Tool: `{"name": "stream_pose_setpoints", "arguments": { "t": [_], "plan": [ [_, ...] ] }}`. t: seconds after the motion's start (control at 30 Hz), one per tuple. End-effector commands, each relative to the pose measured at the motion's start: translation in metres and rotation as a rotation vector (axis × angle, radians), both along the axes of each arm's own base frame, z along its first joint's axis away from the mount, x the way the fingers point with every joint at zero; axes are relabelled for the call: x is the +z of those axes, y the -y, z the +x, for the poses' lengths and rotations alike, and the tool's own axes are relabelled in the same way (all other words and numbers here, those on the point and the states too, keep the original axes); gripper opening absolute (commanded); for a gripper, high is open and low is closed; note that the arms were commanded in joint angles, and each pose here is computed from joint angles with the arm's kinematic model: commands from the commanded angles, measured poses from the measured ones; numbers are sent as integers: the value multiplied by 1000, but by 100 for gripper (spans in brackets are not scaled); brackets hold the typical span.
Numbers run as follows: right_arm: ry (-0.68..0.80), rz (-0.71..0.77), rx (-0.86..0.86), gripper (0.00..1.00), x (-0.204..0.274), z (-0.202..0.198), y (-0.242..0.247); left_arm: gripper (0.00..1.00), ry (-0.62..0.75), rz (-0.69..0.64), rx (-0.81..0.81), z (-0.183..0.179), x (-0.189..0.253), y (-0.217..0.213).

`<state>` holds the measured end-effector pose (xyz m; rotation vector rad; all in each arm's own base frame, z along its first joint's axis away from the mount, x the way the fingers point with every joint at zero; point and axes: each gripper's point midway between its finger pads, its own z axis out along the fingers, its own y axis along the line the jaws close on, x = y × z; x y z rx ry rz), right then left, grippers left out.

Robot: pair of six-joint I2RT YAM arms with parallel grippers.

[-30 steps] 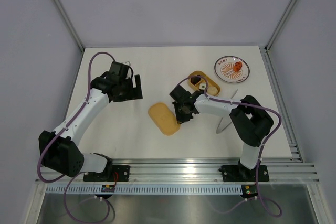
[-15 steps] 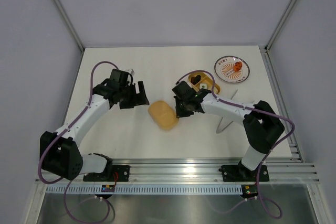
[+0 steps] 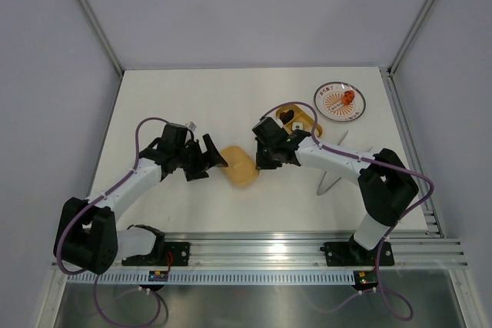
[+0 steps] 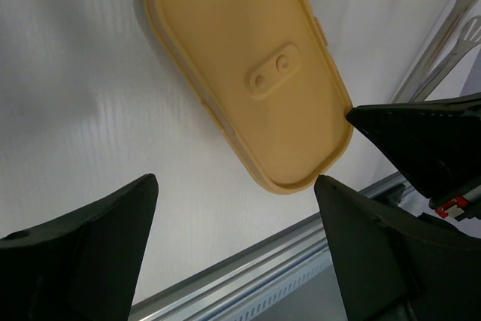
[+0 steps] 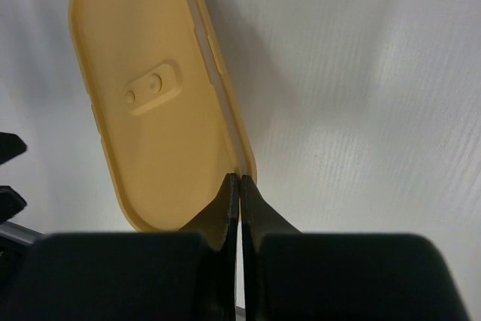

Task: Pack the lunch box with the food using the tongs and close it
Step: Pick up the box lid from the center of the board.

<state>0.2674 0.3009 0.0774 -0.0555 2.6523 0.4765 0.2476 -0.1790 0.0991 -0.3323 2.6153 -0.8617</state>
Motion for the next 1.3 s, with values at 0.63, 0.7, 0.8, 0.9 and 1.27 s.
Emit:
{"name": "stream_pose_setpoints", "arguments": {
  "t": [0.63,0.7,0.8,0.9,1.27],
  "plan": [
    [29,127,-44,0,24,9,-20,81,12,-476,192,19,-26,40],
    [24,136,-45,0,25,9,-20,80,13,-473,196,19,-29,40],
    [19,137,-47,0,24,8,-20,74,19,-462,196,22,-30,40],
    [17,129,-49,0,23,7,-18,62,29,-458,198,26,-29,40],
    [1,117,-56,0,18,4,-15,12,72,-346,197,29,-23,29]
  ]
}}
